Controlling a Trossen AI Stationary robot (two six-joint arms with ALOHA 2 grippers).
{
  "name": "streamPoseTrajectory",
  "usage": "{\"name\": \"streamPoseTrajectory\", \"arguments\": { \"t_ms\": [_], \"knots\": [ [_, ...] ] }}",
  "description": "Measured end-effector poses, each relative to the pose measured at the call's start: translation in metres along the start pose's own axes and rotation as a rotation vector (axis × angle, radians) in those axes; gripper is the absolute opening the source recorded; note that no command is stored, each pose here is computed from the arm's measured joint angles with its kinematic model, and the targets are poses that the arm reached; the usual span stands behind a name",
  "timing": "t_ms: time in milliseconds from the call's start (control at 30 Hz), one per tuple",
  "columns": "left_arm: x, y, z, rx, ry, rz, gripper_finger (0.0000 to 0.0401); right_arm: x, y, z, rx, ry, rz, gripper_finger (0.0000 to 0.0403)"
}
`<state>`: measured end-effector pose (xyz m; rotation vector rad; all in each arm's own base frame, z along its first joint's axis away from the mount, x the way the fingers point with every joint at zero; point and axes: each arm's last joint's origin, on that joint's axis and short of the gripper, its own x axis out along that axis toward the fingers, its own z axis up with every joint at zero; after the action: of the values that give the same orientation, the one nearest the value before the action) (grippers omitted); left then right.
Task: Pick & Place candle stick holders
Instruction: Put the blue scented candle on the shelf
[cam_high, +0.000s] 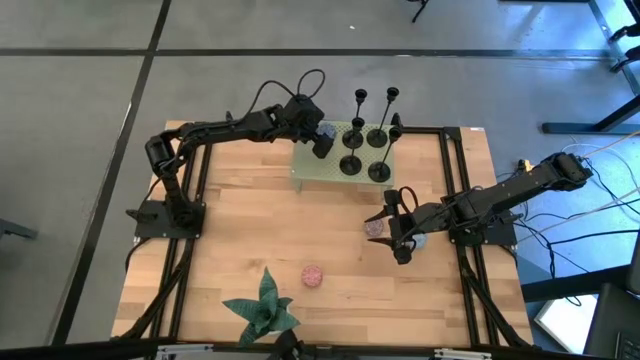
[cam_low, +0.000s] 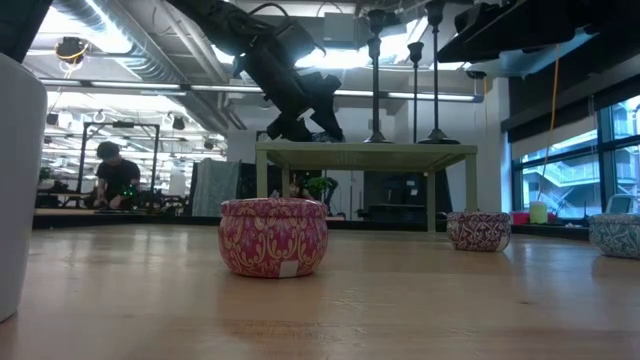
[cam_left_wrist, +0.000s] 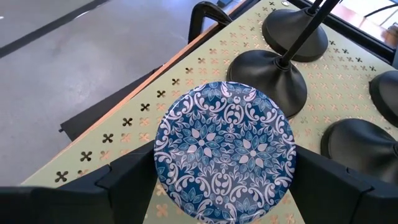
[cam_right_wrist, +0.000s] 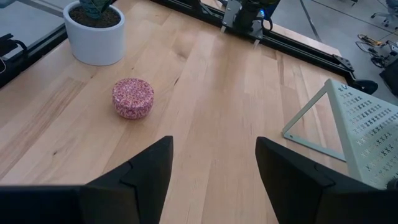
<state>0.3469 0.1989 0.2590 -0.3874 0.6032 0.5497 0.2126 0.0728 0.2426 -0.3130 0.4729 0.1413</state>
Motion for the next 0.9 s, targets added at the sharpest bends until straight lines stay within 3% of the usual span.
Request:
{"name": "streamPoseTrajectory", "arguments": {
  "t_ms": [900],
  "knots": [
    [0.0, -0.0019, -0.0003, 0.005, 0.001, -0.006, 0.0318, 0.0, 0.0, 0.0, 0.0, 0.0, 0.0, 0.0232]
  ]
}}
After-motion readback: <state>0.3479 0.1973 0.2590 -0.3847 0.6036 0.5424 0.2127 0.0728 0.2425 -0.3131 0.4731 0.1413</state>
